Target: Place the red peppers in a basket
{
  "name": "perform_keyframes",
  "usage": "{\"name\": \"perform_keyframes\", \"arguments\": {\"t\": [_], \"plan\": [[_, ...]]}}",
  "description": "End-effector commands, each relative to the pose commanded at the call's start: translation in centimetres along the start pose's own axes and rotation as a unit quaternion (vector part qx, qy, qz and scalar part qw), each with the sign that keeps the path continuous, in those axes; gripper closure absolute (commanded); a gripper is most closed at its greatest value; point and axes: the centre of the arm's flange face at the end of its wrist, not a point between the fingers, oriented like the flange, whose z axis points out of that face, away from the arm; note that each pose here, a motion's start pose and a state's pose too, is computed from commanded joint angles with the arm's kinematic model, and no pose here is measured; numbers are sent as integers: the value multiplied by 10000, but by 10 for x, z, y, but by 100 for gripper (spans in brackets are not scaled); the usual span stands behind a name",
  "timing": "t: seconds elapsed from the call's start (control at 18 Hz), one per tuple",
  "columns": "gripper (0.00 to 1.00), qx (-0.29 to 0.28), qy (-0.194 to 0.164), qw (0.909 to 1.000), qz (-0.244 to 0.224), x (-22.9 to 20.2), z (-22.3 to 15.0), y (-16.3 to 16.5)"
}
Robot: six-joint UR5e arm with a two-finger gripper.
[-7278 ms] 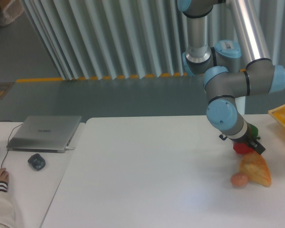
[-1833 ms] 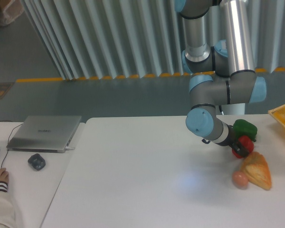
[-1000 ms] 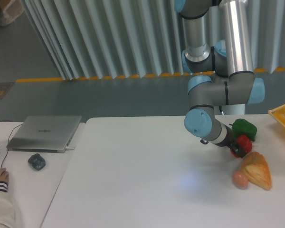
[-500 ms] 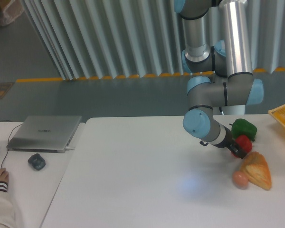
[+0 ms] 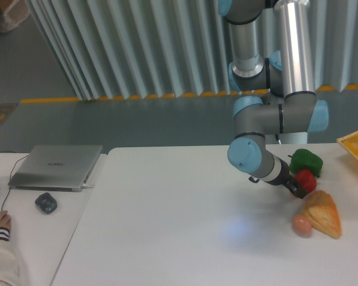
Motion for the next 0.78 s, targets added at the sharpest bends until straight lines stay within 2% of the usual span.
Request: {"name": "perform_keyframes", "arguments": {"t": [0.06,0.17,0.28,0.44,0.61,0.78], "plan": [[22,0,0,10000,-8,0,0,0],[24,4,-5,10000,-3,-1,-1,0],[41,43,-23,10000,-22,-3,-4,1],[42,39,-18,10000,-18,-5,-6,1],[42,217,-70,9997,-105,-16,-24,3],[52,287,4,9995,-120,-15,-23,0]]}}
